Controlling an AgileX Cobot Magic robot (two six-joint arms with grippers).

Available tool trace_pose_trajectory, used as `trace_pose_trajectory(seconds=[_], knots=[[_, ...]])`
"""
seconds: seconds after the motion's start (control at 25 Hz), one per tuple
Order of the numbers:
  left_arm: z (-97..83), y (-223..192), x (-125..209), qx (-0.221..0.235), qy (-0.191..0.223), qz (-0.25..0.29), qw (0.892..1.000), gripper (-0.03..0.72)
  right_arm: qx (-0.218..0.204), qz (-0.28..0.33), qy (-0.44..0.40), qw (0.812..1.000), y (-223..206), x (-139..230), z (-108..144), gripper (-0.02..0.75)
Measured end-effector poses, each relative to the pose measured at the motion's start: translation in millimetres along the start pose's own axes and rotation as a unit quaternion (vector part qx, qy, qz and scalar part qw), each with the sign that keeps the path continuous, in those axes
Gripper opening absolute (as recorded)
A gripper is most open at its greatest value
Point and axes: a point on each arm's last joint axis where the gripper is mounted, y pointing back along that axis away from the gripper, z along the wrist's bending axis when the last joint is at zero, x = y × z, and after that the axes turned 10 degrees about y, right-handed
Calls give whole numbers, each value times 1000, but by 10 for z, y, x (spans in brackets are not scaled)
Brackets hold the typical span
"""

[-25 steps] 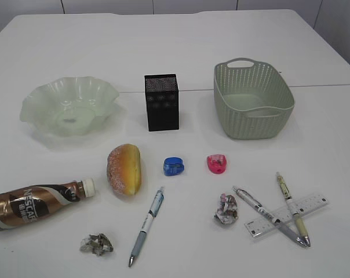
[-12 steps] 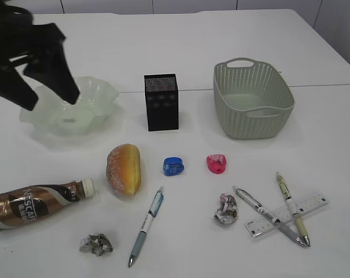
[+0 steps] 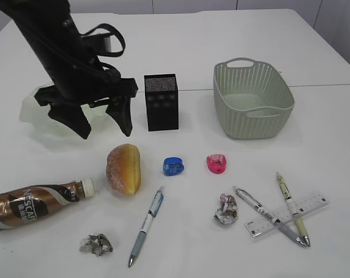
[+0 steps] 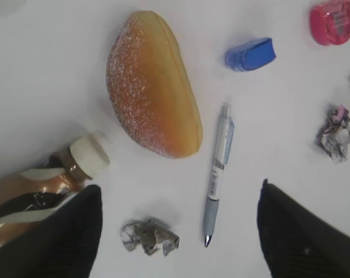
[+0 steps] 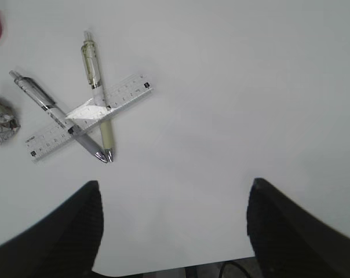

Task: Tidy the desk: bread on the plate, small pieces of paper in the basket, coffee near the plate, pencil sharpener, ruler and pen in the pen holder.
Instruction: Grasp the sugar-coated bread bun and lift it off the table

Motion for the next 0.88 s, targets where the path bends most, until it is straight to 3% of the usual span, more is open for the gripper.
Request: trace_pose_trajectory(seconds=[0.4,0.88], knots=[[-72,-476,-338,-24,2,6,1000,619,-7,-1,-3,1000,0,-3,12,564],[27,-986,-365,-61,14,53,997,623,-10,-2,-4,1000,0,-3,18,565]])
